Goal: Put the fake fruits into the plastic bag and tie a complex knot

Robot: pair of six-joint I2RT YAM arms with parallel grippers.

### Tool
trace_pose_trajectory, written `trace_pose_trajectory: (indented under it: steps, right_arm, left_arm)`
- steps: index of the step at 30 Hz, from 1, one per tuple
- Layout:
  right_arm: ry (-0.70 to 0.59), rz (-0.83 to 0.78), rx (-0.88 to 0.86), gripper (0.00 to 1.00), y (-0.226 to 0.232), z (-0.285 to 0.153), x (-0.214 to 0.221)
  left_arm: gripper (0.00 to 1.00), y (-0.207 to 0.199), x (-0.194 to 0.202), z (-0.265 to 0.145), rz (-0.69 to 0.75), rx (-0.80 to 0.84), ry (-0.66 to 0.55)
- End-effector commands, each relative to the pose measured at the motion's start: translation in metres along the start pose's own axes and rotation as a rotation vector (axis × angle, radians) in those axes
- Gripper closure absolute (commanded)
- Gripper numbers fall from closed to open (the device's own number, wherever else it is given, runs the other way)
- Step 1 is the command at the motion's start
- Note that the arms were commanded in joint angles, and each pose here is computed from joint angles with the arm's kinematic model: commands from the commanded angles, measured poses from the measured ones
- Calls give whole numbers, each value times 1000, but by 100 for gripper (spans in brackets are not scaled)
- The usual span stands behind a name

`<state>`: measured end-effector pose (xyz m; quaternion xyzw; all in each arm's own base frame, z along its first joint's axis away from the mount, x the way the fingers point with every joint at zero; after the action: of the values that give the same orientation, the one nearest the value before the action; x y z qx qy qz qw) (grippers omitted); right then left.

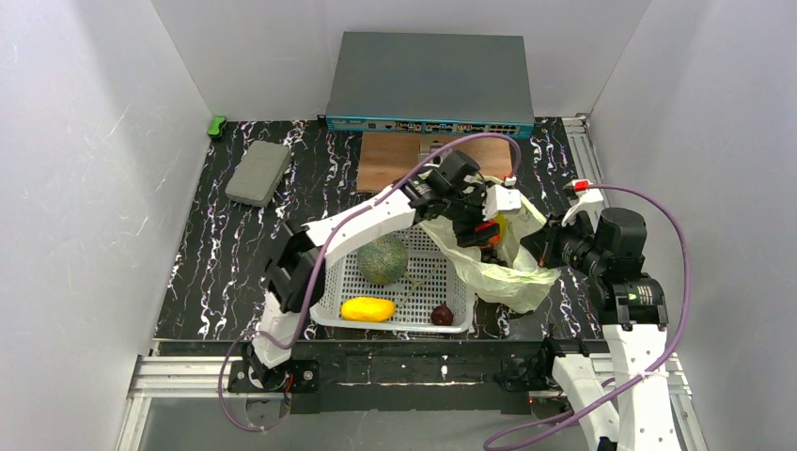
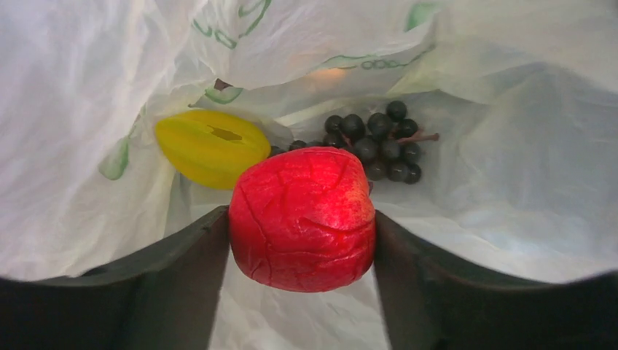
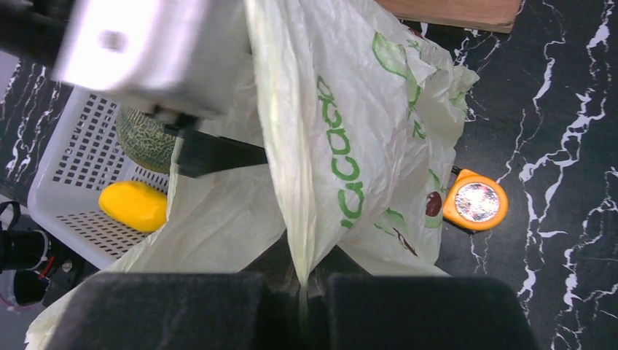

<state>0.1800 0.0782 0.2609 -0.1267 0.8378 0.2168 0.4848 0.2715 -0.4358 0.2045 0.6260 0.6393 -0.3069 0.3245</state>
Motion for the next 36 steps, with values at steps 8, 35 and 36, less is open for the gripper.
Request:
trace_pose_trajectory:
  steps: [8,35,36]
  right_arm:
    - [-26,-109,73,99,-9,-11,-16]
    - [-63,-220,53,99,-9,-11,-39]
    - [-67,-220,39,99,-8,-9,-42]
  left_arm:
    - [2,-11,-76,-86,-35,-99,-208]
    - [78,4,10,-179,-234,-191,22]
    - [86,-1,-9,-182,-229,-163,-28]
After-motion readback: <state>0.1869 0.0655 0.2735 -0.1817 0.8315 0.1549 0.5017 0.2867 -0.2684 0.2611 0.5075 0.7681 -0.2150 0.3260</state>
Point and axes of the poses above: each gripper's point midway between its finger pads, its own z axis out along the fingers, its own y axis along the line the jaws close on, x = y × z, the point moved 3 cm from there along -z, back along the fingers, and after that the axes turned 7 degrees about -z, right-handed, at the moved point
